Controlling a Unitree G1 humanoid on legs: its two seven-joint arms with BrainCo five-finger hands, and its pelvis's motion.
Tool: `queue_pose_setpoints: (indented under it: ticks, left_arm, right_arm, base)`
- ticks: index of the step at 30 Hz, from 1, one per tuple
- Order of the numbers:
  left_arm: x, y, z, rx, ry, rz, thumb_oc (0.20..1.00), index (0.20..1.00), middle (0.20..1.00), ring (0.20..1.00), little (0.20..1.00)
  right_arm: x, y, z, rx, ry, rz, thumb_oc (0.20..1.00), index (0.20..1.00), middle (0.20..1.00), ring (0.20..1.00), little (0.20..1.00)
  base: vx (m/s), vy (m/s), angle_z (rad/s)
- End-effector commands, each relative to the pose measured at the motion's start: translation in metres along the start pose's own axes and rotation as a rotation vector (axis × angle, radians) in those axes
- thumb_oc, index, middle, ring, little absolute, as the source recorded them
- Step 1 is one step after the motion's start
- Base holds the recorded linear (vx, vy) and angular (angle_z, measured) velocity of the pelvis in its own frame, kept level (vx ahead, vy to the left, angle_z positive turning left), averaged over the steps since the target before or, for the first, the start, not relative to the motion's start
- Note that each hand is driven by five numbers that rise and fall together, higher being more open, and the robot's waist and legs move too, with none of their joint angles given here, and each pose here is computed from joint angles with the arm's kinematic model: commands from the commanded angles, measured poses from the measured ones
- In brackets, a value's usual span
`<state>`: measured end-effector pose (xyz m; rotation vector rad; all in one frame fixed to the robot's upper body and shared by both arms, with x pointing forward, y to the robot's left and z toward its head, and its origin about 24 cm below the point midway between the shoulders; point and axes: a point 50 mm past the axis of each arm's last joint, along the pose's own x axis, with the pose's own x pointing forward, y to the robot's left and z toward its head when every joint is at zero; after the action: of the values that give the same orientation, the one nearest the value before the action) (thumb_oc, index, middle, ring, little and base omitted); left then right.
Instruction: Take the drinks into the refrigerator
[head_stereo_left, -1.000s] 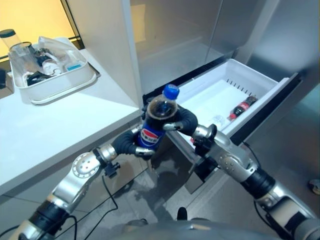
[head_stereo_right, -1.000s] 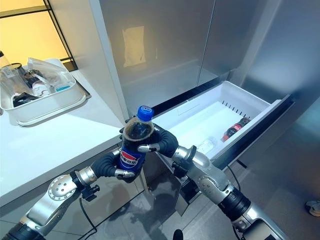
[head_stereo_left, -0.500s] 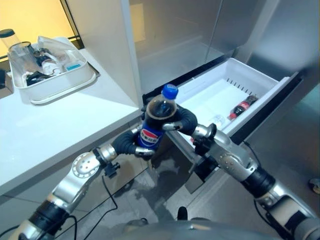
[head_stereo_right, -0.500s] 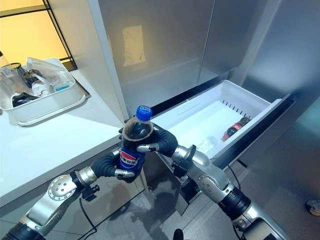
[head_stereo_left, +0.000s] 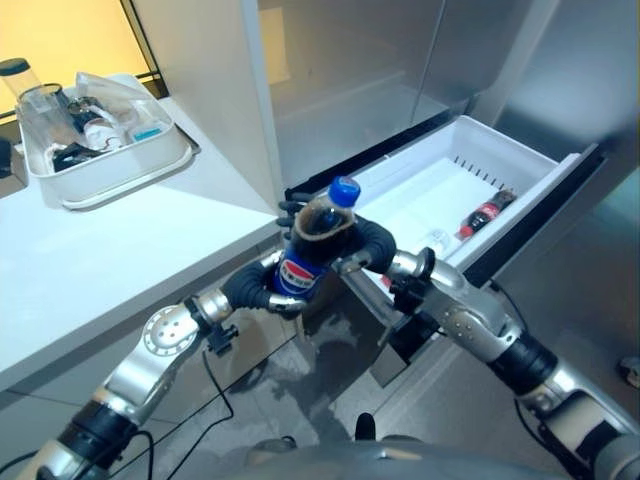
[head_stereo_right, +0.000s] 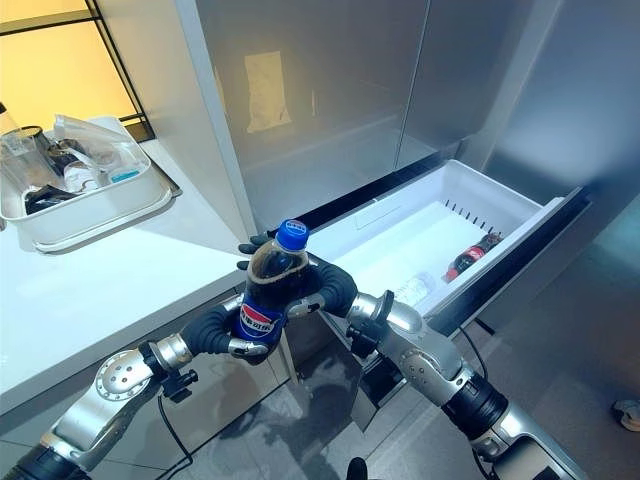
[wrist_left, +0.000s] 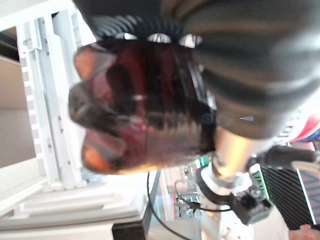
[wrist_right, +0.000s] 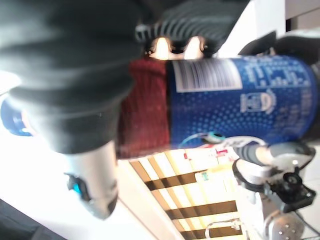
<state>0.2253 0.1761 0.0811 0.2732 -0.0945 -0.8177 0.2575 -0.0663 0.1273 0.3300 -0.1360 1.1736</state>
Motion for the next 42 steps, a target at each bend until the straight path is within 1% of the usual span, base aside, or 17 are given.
queue_pose_setpoints:
  ticks: [1,9,13,14,20,21,22,29,42]
  left_arm:
    - [0.016,0.03,0.036,0.086,-0.205,0.107,0.2,0.2,0.2,0.2,0.2]
    - [0.021,0.029,0.035,0.092,-0.208,0.115,0.2,0.2,0.2,0.2,0.2]
    - [0.023,0.028,0.033,0.091,-0.205,0.121,0.2,0.2,0.2,0.2,0.2]
    - [0.024,0.027,0.032,0.092,-0.2,0.119,0.2,0.2,0.2,0.2,0.2]
    - [0.022,0.026,0.032,0.105,-0.194,0.12,0.2,0.2,0.2,0.2,0.2]
    - [0.022,0.026,0.032,0.105,-0.194,0.12,0.2,0.2,0.2,0.2,0.2]
    - [0.022,0.025,0.032,0.106,-0.193,0.12,0.2,0.2,0.2,0.2,0.2]
    - [0.022,0.022,0.029,0.105,-0.187,0.123,0.2,0.2,0.2,0.2,0.2]
    - [0.021,0.017,0.027,0.106,-0.177,0.116,0.2,0.2,0.2,0.2,0.2]
  right_arm:
    - [0.028,0.036,0.03,-0.1,-0.121,0.258,1.0,1.0,1.0,1.0,1.0]
    - [0.032,0.038,0.028,-0.099,-0.122,0.261,1.0,1.0,1.0,1.0,1.0]
    - [0.034,0.039,0.022,-0.043,-0.107,0.27,1.0,1.0,1.0,1.0,1.0]
    - [0.035,0.041,0.013,0.043,-0.084,0.281,1.0,1.0,1.0,1.0,1.0]
    - [0.037,0.041,0.02,-0.017,-0.084,0.292,1.0,1.0,1.0,1.0,1.0]
    - [0.037,0.041,0.02,-0.017,-0.084,0.292,0.693,0.693,0.693,0.693,0.693]
    - [0.037,0.041,0.023,-0.046,-0.089,0.292,0.2,0.2,0.2,0.2,0.2]
    - [0.035,0.041,0.024,-0.081,-0.096,0.277,0.2,0.2,0.2,0.2,0.2]
    - [0.035,0.041,0.019,-0.047,-0.088,0.264,0.2,0.2,0.2,0.2,0.2]
  base:
    - [0.0,0.0,0.0]
    - [-0.01,-0.002,0.0]
    - [-0.01,-0.002,0.0]
    - [0.0,0.0,0.0]
    - [0.0,0.0,0.0]
    - [0.0,0.0,0.0]
    - [-0.03,-0.011,0.0]
    - [-0.01,-0.003,0.0]
    - [0.0,0.0,0.0]
